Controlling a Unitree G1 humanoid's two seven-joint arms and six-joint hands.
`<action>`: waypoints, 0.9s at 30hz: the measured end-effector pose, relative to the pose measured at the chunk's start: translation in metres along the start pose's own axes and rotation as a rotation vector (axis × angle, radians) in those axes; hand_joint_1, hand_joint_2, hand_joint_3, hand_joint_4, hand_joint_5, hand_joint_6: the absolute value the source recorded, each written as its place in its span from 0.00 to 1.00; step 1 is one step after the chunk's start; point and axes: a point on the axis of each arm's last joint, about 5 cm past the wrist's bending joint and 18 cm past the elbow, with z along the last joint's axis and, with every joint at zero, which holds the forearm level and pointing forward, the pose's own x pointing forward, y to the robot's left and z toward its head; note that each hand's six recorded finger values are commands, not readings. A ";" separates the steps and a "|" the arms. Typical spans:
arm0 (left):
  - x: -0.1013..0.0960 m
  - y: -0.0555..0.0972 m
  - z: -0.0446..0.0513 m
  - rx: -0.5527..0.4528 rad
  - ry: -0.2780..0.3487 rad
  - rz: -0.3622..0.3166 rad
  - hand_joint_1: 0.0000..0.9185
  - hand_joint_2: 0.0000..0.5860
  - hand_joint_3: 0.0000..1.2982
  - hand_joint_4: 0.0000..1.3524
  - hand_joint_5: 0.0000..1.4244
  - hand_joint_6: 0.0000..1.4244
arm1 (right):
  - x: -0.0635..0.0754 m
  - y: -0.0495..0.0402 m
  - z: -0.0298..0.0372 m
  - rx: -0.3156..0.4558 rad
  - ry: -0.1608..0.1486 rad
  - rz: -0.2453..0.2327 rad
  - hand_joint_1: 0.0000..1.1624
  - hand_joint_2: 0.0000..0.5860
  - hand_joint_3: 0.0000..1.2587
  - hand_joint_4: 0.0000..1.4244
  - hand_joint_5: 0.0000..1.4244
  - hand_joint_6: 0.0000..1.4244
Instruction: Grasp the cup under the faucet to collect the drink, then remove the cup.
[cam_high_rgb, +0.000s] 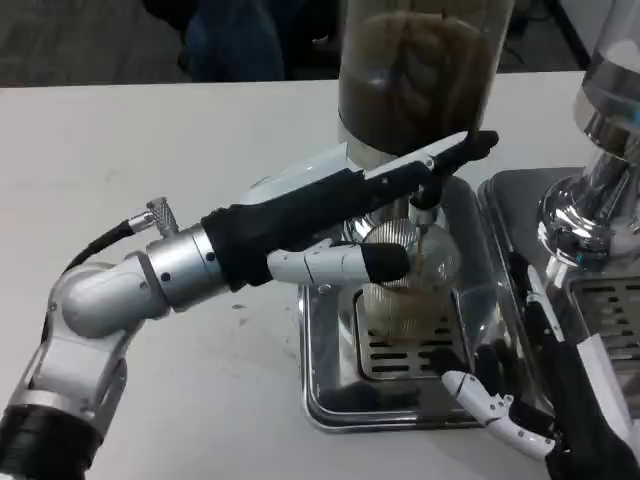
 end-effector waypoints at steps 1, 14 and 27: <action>0.000 0.000 0.0000 0.000 0.000 0.000 0.00 0.13 0.01 0.00 0.00 0.02 | 0.000 0.0000 -0.0002 0.000 0.001 0.001 0.49 0.35 0.00 0.00 0.00 0.00; -0.001 0.001 0.0012 0.031 0.001 -0.011 0.00 0.13 0.01 0.00 0.00 0.02 | 0.008 -0.0005 -0.0016 -0.005 -0.006 -0.001 0.49 0.36 0.00 0.00 0.00 0.00; -0.002 0.001 0.0027 0.067 0.001 -0.016 0.00 0.12 0.01 0.00 0.00 0.02 | 0.010 0.0001 -0.0010 -0.002 -0.010 -0.002 0.48 0.38 0.00 0.00 0.00 0.00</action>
